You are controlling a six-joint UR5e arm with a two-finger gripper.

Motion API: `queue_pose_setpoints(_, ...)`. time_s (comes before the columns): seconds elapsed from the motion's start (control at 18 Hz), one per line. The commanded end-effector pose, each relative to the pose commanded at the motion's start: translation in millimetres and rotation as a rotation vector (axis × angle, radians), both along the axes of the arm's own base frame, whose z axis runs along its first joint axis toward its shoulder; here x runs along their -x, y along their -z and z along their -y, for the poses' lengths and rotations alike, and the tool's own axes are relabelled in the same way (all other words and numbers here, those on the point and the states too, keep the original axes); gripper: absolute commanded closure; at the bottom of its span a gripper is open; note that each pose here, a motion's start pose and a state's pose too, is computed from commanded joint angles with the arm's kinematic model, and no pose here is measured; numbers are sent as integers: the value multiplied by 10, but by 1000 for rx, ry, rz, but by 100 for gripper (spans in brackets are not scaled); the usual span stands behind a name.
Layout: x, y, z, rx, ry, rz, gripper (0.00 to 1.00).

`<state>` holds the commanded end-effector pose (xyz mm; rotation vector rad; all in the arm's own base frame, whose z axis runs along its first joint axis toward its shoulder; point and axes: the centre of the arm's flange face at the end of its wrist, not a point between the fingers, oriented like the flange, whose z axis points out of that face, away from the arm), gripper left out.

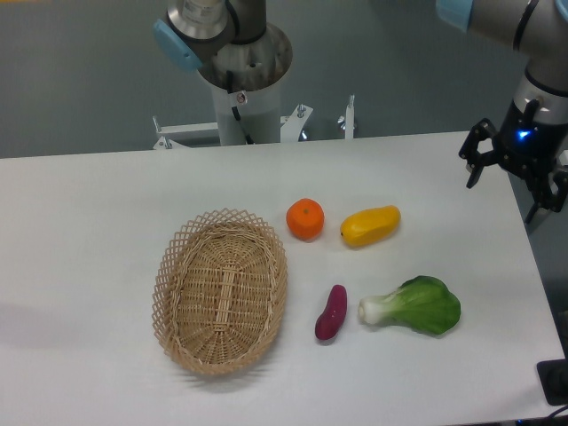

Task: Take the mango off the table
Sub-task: 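Move the open gripper over the yellow mango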

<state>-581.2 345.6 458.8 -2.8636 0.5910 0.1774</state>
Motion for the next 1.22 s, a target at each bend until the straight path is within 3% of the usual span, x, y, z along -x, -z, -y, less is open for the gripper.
queue_pose_setpoints(0.67, -134, 385, 31, 10, 24, 26, 0)
queue_pose_setpoints(0.94, -295, 785, 170, 99, 117, -17, 0)
queue_pose_setpoints(1.22, -530, 1337, 210, 175, 142, 40, 0)
